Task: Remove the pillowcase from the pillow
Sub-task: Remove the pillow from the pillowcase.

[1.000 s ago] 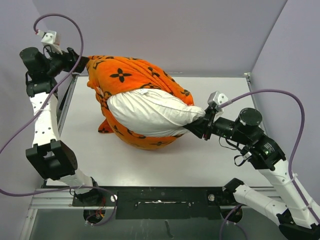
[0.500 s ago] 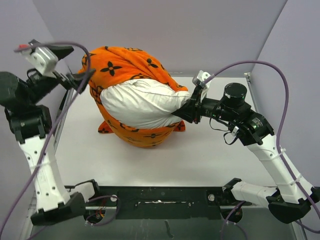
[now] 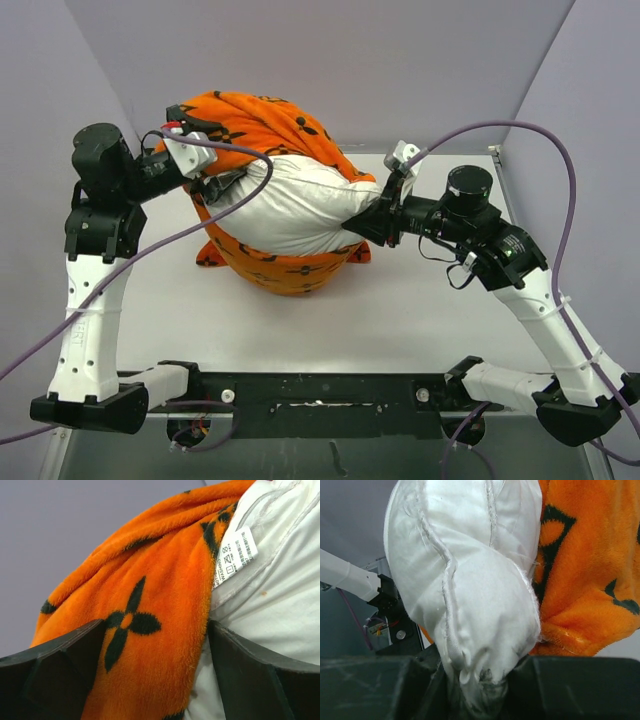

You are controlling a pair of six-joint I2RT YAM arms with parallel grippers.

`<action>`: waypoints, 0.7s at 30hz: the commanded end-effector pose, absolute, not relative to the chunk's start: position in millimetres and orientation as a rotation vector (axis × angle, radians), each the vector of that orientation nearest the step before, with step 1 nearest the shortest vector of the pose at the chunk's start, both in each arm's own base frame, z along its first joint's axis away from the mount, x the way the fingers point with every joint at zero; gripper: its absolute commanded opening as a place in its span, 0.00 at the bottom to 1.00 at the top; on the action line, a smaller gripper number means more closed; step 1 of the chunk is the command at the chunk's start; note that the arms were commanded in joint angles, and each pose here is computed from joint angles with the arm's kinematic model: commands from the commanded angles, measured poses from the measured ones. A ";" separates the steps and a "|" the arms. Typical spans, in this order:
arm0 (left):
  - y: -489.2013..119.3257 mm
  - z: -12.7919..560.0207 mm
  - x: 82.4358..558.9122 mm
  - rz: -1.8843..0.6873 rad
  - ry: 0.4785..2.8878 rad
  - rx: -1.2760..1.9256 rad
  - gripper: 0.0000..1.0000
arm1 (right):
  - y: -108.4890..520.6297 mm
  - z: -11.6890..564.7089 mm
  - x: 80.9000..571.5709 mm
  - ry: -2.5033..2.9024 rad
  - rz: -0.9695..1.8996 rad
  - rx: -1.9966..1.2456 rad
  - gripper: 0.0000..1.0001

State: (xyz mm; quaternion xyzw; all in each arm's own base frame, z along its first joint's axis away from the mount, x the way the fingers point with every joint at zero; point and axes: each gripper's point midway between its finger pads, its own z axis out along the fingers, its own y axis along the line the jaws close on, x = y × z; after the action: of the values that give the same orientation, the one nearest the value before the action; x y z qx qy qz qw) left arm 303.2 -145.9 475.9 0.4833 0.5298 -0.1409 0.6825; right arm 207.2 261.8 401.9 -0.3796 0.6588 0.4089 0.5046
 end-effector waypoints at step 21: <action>-32.4 592.7 382.5 0.556 0.906 0.554 0.58 | 257.9 354.1 197.8 1.733 1.022 -0.917 0.00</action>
State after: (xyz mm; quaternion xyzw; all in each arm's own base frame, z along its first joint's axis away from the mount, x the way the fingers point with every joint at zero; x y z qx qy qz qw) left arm 376.7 -120.7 511.7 0.4156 0.4565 0.0686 0.7837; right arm 226.3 267.1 399.9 -0.3721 0.6441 0.3978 0.5371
